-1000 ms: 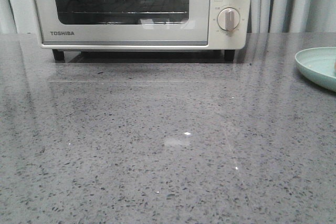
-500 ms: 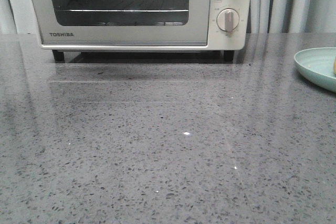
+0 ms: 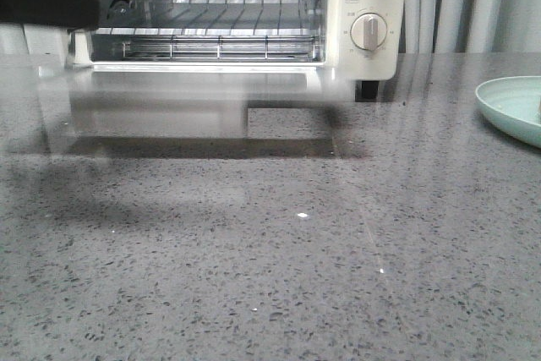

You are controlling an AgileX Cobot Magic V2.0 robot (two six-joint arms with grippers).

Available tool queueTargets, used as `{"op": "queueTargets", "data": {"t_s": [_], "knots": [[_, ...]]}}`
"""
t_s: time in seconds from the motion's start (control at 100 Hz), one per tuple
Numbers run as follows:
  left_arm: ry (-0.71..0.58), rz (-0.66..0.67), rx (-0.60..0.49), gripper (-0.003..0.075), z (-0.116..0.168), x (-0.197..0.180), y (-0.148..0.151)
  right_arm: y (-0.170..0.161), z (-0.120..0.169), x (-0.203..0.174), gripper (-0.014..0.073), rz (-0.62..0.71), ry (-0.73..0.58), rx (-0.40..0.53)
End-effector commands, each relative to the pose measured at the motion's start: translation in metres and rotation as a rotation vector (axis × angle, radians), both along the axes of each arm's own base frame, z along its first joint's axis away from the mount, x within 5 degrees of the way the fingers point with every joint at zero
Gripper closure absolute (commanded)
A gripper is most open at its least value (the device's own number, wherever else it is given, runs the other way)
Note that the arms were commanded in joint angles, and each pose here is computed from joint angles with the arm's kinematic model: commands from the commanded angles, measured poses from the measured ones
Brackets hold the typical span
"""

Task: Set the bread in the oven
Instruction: 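Pull the oven door handle down and outward with the left gripper, then withdraw the left gripper and move the right gripper over the bread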

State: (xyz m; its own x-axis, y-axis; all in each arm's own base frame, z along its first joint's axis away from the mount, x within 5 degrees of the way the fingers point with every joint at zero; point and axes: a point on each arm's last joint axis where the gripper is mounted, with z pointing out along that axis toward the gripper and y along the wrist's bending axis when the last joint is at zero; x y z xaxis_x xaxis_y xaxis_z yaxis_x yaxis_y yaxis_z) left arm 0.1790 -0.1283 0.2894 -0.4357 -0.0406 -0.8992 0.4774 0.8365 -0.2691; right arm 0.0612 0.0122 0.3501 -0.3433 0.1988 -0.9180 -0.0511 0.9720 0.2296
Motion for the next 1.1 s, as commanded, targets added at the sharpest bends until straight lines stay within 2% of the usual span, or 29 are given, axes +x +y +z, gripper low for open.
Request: {"op": "queueTargets", "data": {"t_s": [0.0,0.13,0.24,0.5,0.76,0.86,0.95,1.09], "knots": [[-0.165,-0.017,-0.138,0.0742,0.041,-0.021,0.006,0.000,0.012,0.002,0.0662,0.002,-0.047,0.002],[-0.285,-0.045,-0.212,0.0742,0.067,-0.049,0.023,0.001,0.010,0.001,0.0662,0.007,-0.024,0.001],[-0.368,-0.051,-0.204,0.0742,0.079,-0.066,0.039,0.001,0.010,0.001,0.0662,0.007,-0.023,0.001],[-0.373,0.047,-0.162,0.0742,0.083,-0.080,0.067,0.001,0.006,0.008,0.0662,0.011,0.021,0.001],[-0.435,0.103,-0.185,0.0742,0.097,-0.095,0.082,0.000,-0.011,0.048,0.0662,0.017,0.227,0.006],[-0.463,0.103,-0.200,0.0742,0.100,-0.102,0.085,0.000,-0.016,0.065,0.0648,0.034,0.300,-0.020],[-0.466,0.098,-0.202,0.0742,0.101,-0.106,0.087,0.000,-0.013,0.081,0.0529,0.043,0.361,-0.021],[-0.461,0.091,-0.196,0.0742,0.100,-0.108,0.087,0.000,-0.003,0.106,0.0145,0.053,0.420,-0.021]]}}
